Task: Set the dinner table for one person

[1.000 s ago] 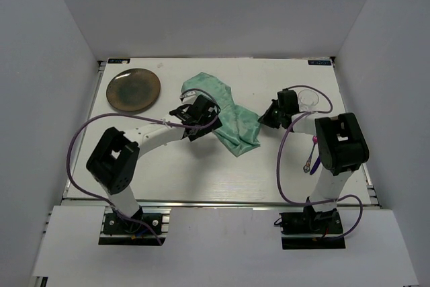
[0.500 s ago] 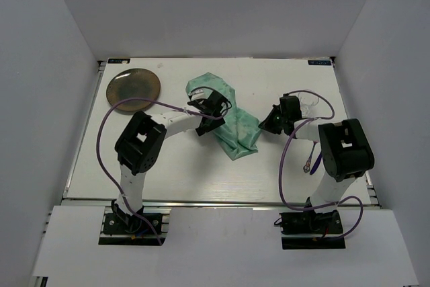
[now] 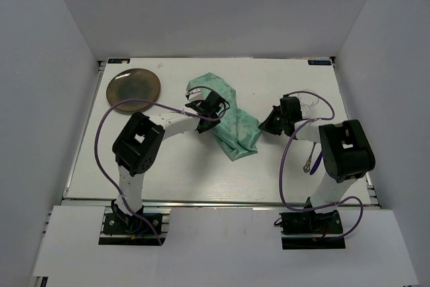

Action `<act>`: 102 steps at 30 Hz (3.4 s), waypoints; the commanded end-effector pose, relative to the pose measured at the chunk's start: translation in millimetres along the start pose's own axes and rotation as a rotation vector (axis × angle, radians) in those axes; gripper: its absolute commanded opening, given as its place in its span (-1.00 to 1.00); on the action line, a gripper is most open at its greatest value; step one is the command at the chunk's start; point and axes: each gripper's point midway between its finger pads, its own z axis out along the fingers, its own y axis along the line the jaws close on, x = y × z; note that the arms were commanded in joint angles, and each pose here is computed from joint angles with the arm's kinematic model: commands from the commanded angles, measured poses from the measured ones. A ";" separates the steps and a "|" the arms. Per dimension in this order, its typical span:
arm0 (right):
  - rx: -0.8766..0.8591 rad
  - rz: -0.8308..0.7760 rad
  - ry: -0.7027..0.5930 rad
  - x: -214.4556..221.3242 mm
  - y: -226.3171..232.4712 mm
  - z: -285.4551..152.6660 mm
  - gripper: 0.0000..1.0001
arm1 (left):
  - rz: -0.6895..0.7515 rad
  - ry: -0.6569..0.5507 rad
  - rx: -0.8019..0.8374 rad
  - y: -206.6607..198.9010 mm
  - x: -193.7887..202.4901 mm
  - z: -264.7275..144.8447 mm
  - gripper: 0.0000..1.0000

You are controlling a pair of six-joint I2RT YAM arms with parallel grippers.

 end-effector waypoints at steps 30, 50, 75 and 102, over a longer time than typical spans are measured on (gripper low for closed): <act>-0.248 -0.161 -0.652 -136.4 136.9 -313.0 -1.00 | -0.334 -0.593 0.192 70.7 -260.0 -289.3 -1.00; -0.273 -0.260 -0.615 -274.8 220.3 -290.4 -1.00 | -0.303 -0.744 0.357 -1.9 -399.9 -295.4 -1.00; -0.164 -0.124 -0.346 -110.1 40.9 -186.7 -0.77 | -0.318 -0.346 0.503 112.4 -139.2 -153.0 -0.54; 0.155 -0.196 0.073 -28.9 -12.8 -61.5 0.79 | -0.185 0.134 0.168 107.7 -68.1 -49.9 0.96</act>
